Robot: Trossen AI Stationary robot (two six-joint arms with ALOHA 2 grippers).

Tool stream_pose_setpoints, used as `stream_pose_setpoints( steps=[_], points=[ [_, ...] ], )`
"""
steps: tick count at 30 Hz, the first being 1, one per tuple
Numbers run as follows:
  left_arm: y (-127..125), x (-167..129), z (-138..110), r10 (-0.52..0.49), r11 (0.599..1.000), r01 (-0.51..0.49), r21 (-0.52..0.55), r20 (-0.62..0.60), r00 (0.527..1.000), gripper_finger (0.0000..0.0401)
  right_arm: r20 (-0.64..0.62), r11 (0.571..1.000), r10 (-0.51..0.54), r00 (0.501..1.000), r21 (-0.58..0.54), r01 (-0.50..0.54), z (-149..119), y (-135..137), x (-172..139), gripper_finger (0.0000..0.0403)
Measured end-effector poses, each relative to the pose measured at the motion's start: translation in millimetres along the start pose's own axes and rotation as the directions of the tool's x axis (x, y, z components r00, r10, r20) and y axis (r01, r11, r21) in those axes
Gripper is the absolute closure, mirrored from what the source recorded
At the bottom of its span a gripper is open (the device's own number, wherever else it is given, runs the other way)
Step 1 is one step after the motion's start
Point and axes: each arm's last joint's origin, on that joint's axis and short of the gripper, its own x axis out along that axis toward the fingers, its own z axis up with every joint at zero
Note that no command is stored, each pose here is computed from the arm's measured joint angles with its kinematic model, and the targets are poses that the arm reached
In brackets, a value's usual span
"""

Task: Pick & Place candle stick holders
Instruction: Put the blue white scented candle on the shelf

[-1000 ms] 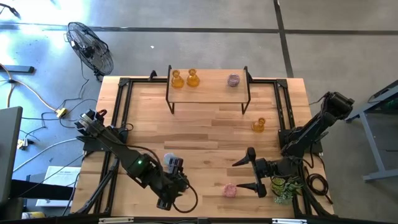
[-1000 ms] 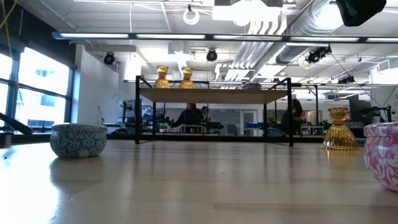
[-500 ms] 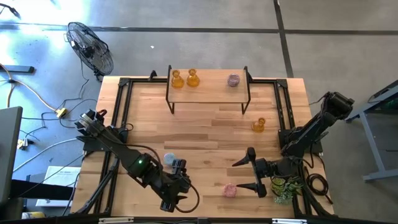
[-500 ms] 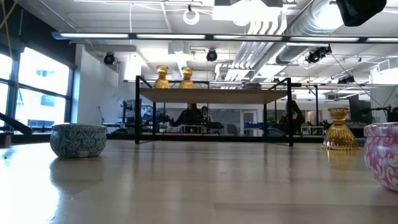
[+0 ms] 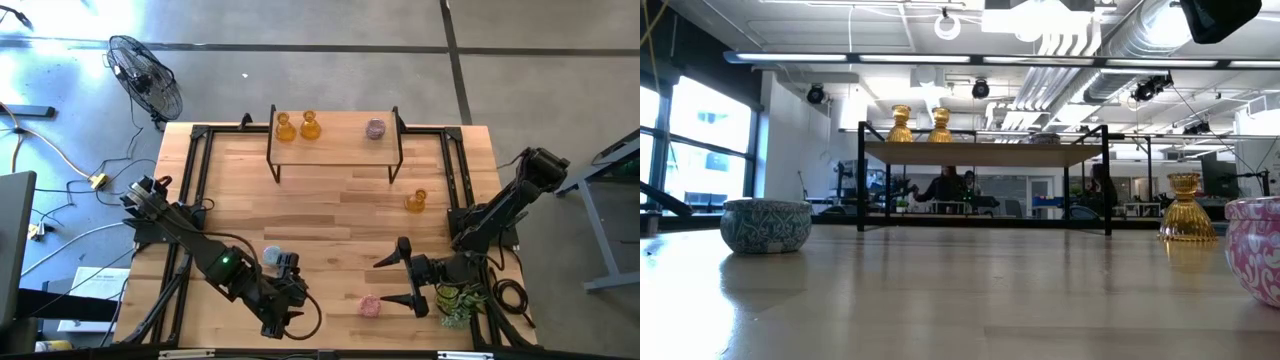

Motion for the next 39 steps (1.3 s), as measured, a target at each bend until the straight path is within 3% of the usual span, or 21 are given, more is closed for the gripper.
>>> stream_pose_setpoints(
  steps=[8,18,39],
  points=[
    [3.2,-0.2,-4.0,0.068,0.997,-0.069,-0.026,-0.024,0.997,0.0114,-0.017,1.000,0.001,1.000,0.005,-0.001,-1.8,-0.3,0.0,0.0024],
    [5.0,-0.5,-7.2,0.094,0.994,-0.097,-0.052,-0.052,0.994,0.0006,-0.022,1.000,-0.001,1.000,0.003,0.002,-2.3,-0.5,0.0,0.0024],
    [3.0,-0.4,-7.4,0.028,0.998,-0.033,-0.056,-0.075,0.997,0.0018,-0.002,1.000,0.002,1.000,0.017,-0.002,-0.1,0.1,0.0,0.0024]
  ],
)
